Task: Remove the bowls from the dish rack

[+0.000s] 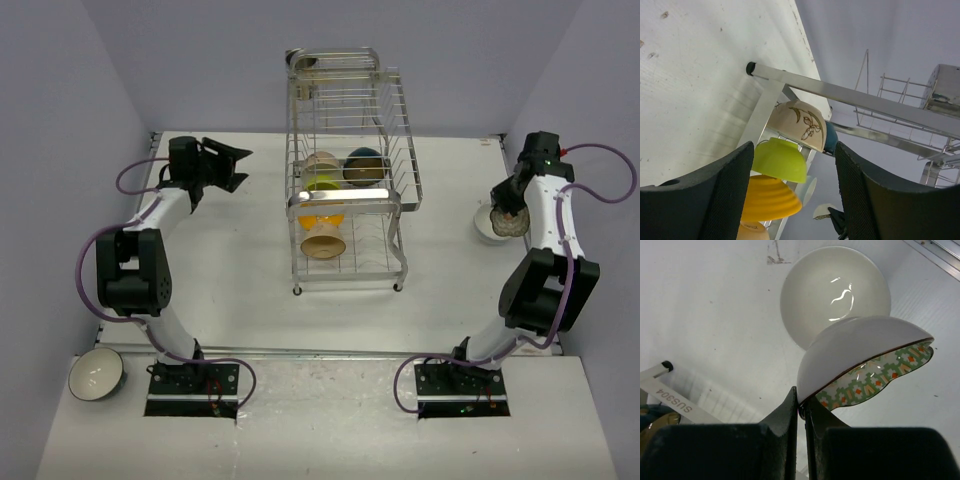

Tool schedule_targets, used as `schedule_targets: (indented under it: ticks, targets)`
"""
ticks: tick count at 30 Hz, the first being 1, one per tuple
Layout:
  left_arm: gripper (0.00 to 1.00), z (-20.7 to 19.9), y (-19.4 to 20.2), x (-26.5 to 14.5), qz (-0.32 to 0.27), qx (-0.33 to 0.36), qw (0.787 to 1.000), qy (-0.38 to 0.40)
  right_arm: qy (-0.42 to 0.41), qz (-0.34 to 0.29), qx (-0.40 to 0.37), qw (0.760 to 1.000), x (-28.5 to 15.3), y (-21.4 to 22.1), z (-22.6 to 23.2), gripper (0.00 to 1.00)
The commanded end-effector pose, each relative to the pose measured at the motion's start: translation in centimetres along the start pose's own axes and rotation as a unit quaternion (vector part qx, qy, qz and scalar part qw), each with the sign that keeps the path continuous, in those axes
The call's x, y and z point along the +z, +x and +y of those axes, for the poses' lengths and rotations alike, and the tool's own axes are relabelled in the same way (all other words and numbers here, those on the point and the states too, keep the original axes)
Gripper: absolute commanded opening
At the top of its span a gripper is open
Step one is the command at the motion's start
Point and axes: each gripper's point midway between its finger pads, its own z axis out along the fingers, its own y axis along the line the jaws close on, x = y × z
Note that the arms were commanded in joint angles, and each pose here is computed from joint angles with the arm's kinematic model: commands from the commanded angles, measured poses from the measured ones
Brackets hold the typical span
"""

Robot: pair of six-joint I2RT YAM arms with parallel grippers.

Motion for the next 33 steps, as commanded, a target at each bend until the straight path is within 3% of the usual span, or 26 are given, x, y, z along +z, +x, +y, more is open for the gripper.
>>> schedule_targets:
  ticks: [1,13,33]
  targets:
    - [0.67,-0.9,1.0,0.2,0.010,0.028,1.000,0.010,0.023,-0.017,-0.030,0.999,-1.3,-1.6,-0.9,0.00]
    - [0.67,0.6,1.4,0.8,0.017,0.022,1.000,-0.001,0.088,0.051,-0.058,0.993,-0.3,3.9,-7.6,0.00]
    - [0.67,-0.1,1.7,0.3,0.025,0.024,0.999,0.010,0.182,0.134,-0.147,0.963,6.2,7.3,-12.2,0.00]
